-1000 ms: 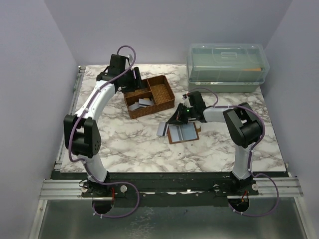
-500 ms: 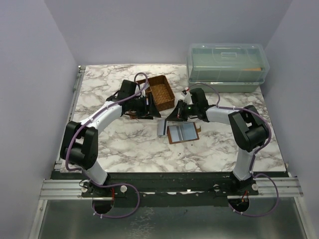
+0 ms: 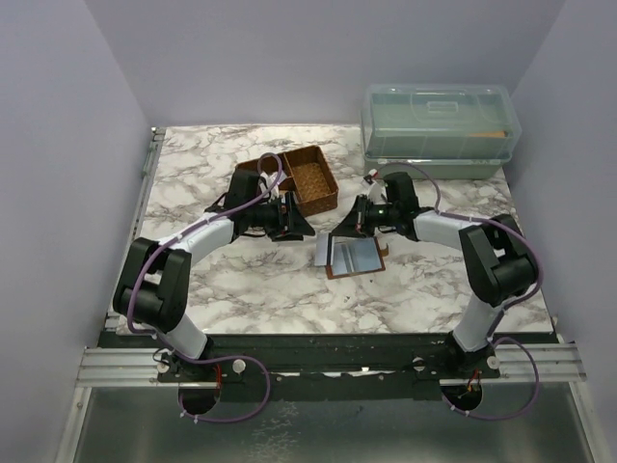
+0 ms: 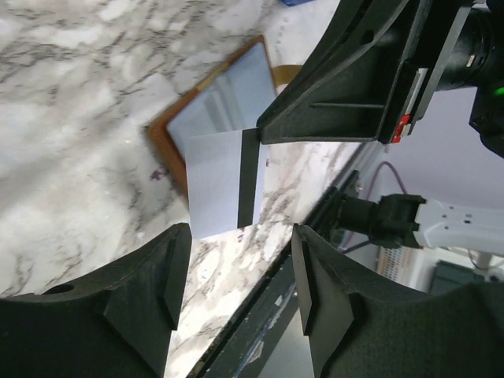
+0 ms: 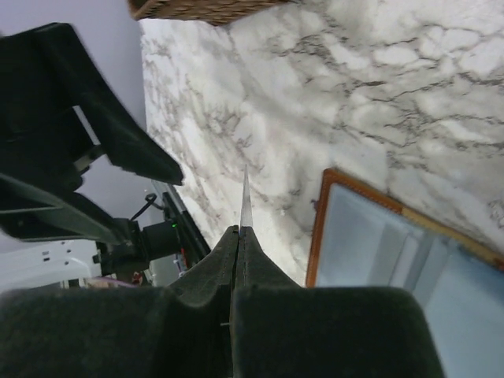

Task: Put the credit cards into the card holder
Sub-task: Pick up the credit card from the storage box.

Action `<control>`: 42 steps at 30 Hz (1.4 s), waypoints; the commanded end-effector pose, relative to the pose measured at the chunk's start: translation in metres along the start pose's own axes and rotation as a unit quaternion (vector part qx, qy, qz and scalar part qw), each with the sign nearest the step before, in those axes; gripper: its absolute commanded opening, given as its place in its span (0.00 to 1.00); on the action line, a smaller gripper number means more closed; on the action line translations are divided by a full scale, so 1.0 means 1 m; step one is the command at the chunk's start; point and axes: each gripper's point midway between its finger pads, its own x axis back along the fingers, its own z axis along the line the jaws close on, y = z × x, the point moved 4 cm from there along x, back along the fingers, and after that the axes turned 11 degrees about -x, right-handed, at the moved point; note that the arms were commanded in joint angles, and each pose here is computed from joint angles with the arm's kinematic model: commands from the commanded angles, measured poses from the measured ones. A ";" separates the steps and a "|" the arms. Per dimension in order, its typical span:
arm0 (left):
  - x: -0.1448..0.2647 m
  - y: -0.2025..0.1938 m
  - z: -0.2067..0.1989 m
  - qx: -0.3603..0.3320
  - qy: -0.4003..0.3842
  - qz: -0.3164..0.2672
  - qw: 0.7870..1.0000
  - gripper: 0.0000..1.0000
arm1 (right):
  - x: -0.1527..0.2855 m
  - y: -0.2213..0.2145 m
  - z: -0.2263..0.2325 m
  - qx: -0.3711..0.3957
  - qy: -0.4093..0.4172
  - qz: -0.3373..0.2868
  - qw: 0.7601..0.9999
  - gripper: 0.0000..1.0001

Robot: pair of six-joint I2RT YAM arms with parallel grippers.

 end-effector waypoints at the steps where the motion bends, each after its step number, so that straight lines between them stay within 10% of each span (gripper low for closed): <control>1: 0.005 0.009 -0.027 -0.039 -0.103 -0.026 0.994 0.60 | 0.026 -0.005 0.024 0.030 0.024 0.009 0.999 0.00; 19: 0.017 -0.011 -0.083 -0.093 -0.260 -0.005 0.961 0.59 | 0.078 -0.009 0.111 0.087 0.112 0.002 0.990 0.00; 31: 0.011 -0.005 -0.085 -0.071 -0.281 -0.031 0.957 0.00 | 0.082 -0.013 0.106 0.081 0.099 -0.020 0.992 0.00; 38: 0.003 0.003 -0.086 -0.070 -0.269 -0.051 0.959 0.00 | 0.089 -0.020 0.076 0.063 0.042 -0.060 0.995 0.52; 42: -0.012 0.012 -0.095 -0.064 -0.258 -0.071 0.961 0.00 | 0.098 -0.033 0.067 0.055 0.030 -0.078 0.995 0.63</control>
